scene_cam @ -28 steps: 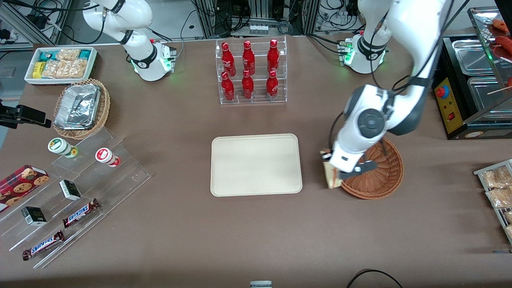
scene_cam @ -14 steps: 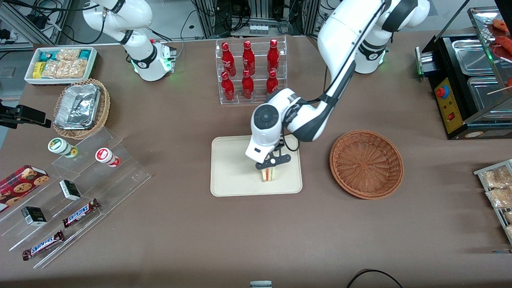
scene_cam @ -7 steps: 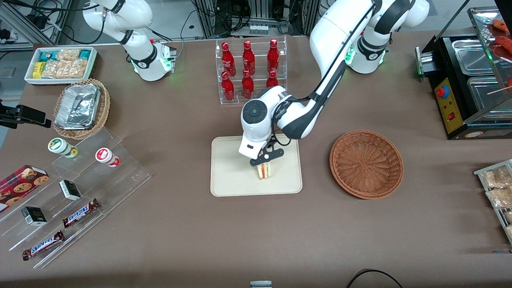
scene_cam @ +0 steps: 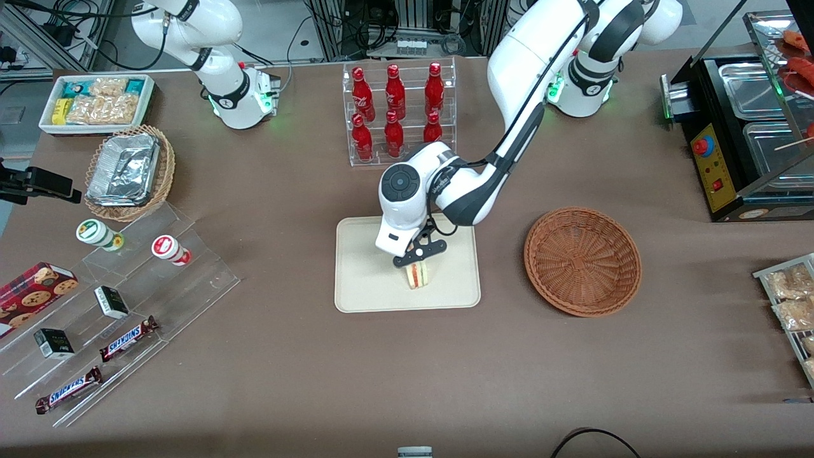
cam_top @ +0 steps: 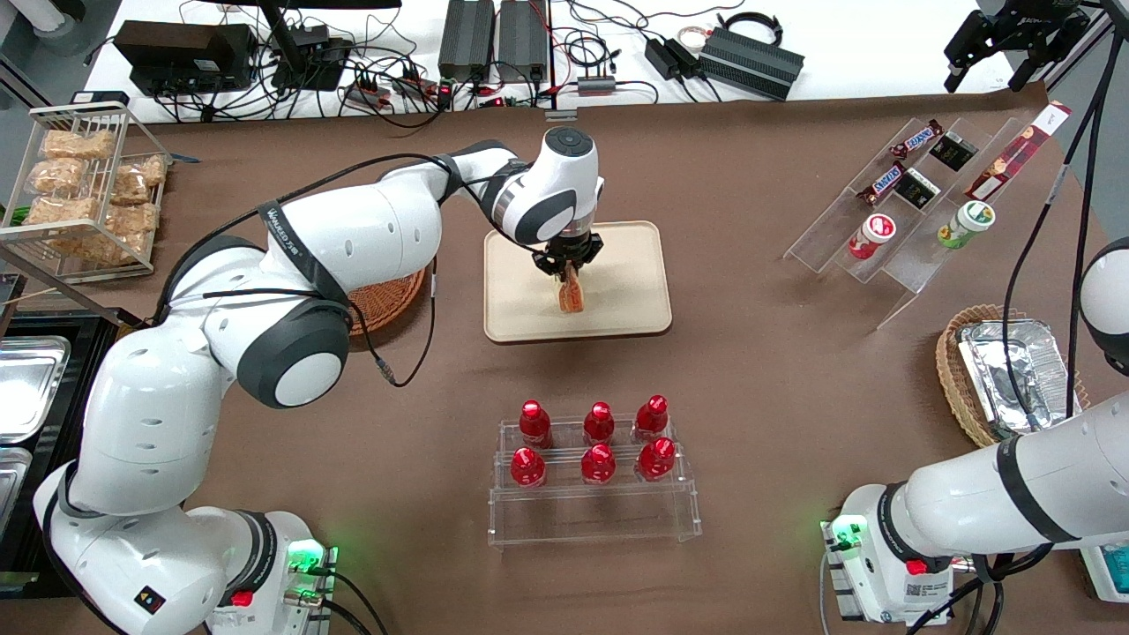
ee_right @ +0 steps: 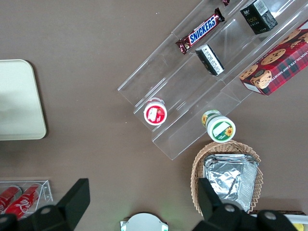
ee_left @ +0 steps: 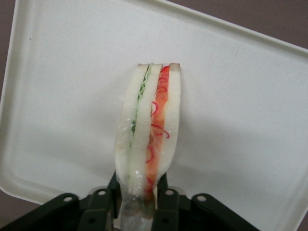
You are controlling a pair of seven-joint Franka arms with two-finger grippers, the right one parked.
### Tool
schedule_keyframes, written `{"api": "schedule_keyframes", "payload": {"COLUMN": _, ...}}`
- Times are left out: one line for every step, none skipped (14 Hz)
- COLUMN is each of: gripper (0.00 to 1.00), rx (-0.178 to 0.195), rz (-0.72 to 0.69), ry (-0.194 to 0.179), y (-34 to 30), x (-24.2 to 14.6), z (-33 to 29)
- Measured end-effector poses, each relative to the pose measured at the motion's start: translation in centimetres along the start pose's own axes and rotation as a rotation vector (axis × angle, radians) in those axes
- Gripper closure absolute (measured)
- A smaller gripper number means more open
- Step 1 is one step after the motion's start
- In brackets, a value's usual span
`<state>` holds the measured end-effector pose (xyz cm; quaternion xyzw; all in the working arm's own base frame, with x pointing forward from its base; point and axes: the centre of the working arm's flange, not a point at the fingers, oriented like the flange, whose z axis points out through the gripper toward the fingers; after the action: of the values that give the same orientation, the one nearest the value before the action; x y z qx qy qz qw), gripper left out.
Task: Place sandwich from basket to tray
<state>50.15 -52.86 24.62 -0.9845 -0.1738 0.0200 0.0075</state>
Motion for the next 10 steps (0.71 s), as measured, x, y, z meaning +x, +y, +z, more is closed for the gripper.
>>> {"api": "schedule_keyframes", "payload": {"gripper": 0.53, "rx": -0.005, "rz": 0.000, "ry": 0.003, "y": 0.1, "x": 0.1, "z": -0.3}}
{"api": "schedule_keyframes", "payload": {"gripper": 0.41, "rx": -0.010, "rz": -0.001, "ry": 0.006, "y": 0.2, "x": 0.2, "z": -0.6}}
{"api": "schedule_keyframes", "payload": {"gripper": 0.30, "rx": -0.016, "rz": -0.001, "ry": 0.009, "y": 0.4, "x": 0.3, "z": -1.1}}
{"api": "schedule_keyframes", "payload": {"gripper": 0.22, "rx": -0.019, "rz": -0.003, "ry": 0.013, "y": 0.4, "x": 0.5, "z": -1.8}}
{"api": "schedule_keyframes", "payload": {"gripper": 0.10, "rx": -0.015, "rz": -0.005, "ry": 0.016, "y": 0.4, "x": 0.7, "z": -2.8}}
{"api": "schedule_keyframes", "payload": {"gripper": 0.01, "rx": -0.011, "rz": -0.009, "ry": 0.020, "y": 0.2, "x": 0.9, "z": -4.2}}
{"api": "schedule_keyframes", "payload": {"gripper": 0.00, "rx": -0.013, "rz": -0.017, "ry": 0.028, "y": -0.1, "x": 1.3, "z": -5.9}}
{"api": "schedule_keyframes", "payload": {"gripper": 0.00, "rx": -0.021, "rz": -0.028, "ry": 0.039, "y": -0.6, "x": 2.0, "z": -7.9}}
{"api": "schedule_keyframes", "payload": {"gripper": 0.00, "rx": -0.031, "rz": -0.041, "ry": 0.049, "y": -1.1, "x": 2.7, "z": -9.8}}
{"api": "schedule_keyframes", "payload": {"gripper": 0.00, "rx": -0.043, "rz": -0.052, "ry": 0.058, "y": -1.7, "x": 3.3, "z": -11.6}}
